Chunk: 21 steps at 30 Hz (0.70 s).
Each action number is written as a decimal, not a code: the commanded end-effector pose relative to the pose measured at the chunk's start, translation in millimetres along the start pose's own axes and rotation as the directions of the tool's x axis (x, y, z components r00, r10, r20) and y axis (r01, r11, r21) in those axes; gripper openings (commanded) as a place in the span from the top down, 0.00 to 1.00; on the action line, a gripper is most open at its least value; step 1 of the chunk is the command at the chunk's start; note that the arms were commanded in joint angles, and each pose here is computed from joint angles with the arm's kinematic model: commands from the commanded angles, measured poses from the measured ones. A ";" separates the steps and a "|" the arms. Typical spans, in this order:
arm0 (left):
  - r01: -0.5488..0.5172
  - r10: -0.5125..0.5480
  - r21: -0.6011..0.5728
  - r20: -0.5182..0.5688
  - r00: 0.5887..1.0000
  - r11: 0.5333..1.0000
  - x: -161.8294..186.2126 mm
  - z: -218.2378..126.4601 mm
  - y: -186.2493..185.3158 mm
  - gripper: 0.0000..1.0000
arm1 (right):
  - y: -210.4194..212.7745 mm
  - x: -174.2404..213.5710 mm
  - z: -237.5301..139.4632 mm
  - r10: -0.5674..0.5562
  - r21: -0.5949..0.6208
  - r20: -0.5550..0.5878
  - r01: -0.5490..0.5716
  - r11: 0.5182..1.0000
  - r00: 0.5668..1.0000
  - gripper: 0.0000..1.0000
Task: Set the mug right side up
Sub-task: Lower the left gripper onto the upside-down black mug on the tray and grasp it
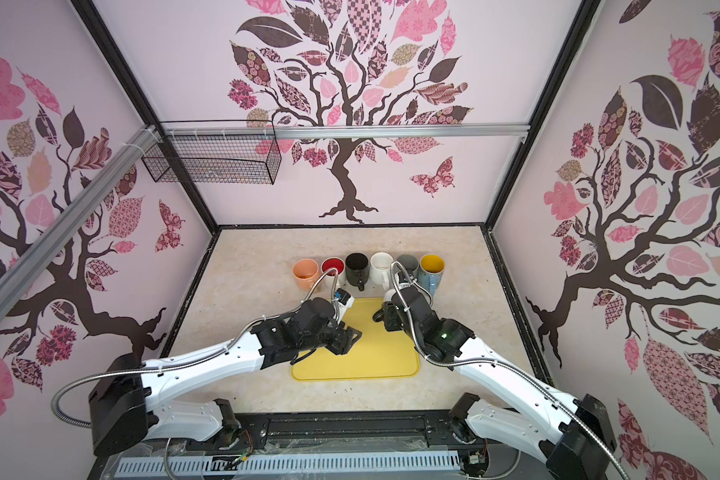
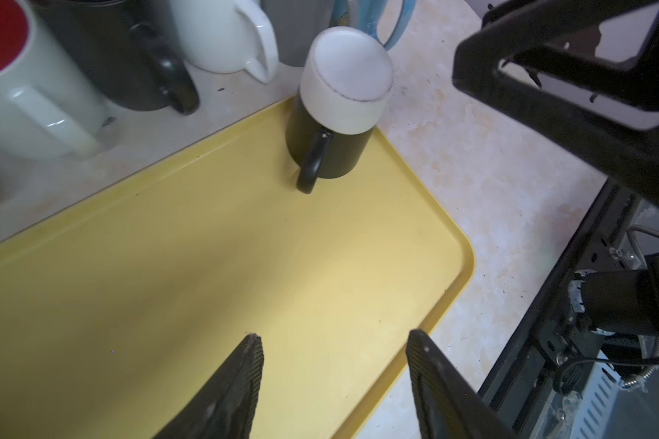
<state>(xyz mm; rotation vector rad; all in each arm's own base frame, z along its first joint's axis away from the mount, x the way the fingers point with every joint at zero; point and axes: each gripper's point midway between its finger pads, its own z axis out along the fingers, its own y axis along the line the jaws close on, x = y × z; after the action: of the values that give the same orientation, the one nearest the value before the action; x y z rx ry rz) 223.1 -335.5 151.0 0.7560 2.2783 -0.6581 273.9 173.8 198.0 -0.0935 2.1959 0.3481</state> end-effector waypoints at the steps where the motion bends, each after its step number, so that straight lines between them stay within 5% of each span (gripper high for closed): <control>1: -0.128 0.123 0.086 0.058 0.991 0.988 -32.5 16.5 -25.4 0.38 | -9.4 -3.9 -7.6 0.010 0.031 0.022 -0.010 0.999 1.000 0.49; 21: -0.175 0.178 0.058 -0.057 0.982 0.983 -48.5 108.3 3.9 0.40 | -26.4 -5.8 -21.6 0.008 0.064 0.053 -0.012 0.998 0.999 0.49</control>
<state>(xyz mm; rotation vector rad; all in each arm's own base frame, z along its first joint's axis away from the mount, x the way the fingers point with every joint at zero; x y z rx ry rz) 290.1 -404.8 95.6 0.9930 2.2767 -0.6065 265.2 148.7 203.1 -0.0478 2.1715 0.3055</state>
